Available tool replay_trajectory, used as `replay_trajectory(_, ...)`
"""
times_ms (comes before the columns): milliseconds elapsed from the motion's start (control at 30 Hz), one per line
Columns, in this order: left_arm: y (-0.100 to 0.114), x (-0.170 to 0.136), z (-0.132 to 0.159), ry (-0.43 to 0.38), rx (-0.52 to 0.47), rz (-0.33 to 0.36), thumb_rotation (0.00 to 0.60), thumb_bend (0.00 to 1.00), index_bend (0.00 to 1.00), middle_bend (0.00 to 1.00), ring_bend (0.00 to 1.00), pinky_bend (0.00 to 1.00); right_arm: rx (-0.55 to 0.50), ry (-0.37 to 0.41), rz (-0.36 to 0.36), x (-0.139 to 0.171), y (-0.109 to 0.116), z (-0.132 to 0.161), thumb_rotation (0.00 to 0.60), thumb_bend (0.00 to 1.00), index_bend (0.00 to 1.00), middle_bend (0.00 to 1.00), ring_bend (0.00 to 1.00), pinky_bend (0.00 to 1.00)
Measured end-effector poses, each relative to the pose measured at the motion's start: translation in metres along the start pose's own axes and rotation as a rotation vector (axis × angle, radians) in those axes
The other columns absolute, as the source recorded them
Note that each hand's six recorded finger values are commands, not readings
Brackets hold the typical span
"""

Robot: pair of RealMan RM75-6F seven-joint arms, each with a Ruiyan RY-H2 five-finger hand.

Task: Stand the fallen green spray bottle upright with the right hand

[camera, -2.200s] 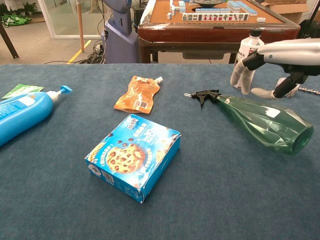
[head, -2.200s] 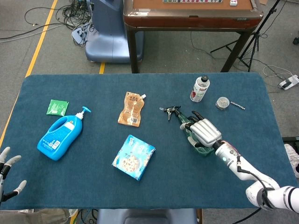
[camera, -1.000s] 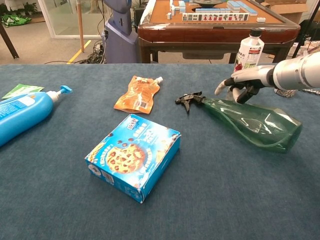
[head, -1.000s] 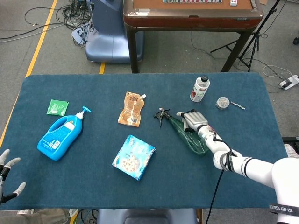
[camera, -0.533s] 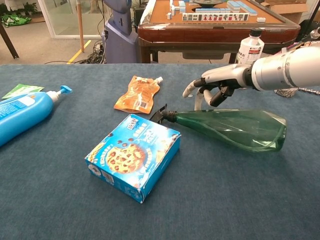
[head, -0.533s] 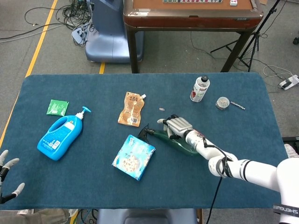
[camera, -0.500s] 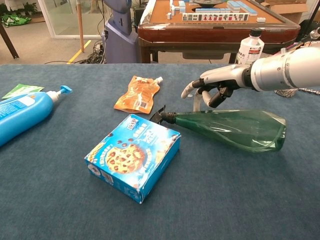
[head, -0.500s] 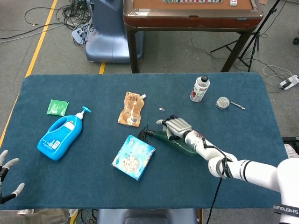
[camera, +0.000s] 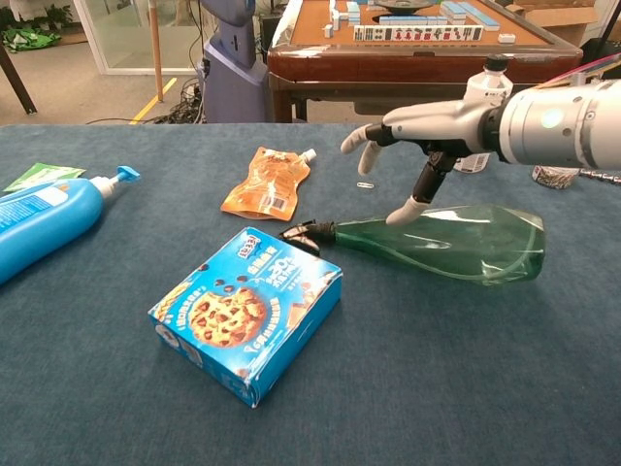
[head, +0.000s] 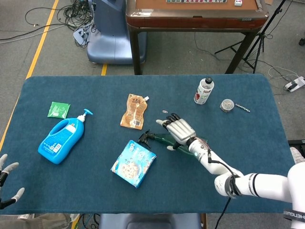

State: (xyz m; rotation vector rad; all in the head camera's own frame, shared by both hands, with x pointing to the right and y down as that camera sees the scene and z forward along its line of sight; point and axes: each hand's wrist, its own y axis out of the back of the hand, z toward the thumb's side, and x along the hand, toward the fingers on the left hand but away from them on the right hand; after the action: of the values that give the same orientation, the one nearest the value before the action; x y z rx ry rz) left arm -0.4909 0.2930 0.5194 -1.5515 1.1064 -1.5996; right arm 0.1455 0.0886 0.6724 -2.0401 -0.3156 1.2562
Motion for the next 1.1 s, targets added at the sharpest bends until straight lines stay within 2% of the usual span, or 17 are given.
replay_trajectory(167, 0.001, -0.002, -0.002, 0.005, -0.003, 0.002, 0.6, 0.26, 0.21, 0.02, 0.04, 0.04, 0.088, -0.019, -0.026, 0.022, -0.005, 0.006, 0.492, 0.0, 0.01, 0.14, 0.03, 0.0)
replay_trajectory(467, 0.0, -0.002, -0.001, -0.001, -0.005, 0.0, 0.6, 0.26, 0.21, 0.02, 0.04, 0.04, 0.205, -0.114, 0.009, 0.048, -0.035, -0.019, 0.494, 0.0, 0.0, 0.12, 0.02, 0.0)
replay_trajectory(767, 0.002, -0.003, 0.001, -0.005, -0.005, 0.007, 0.6, 0.25, 0.21, 0.02, 0.04, 0.04, 0.238, -0.19, 0.032, 0.04, -0.052, -0.045, 0.494, 0.0, 0.0, 0.12, 0.02, 0.0)
replay_trajectory(1100, 0.002, -0.004, -0.002, 0.005, -0.005, 0.006, 0.6, 0.26, 0.21, 0.02, 0.04, 0.04, 0.242, -0.297, 0.043, 0.021, -0.051, -0.084, 0.494, 0.0, 0.0, 0.12, 0.02, 0.0)
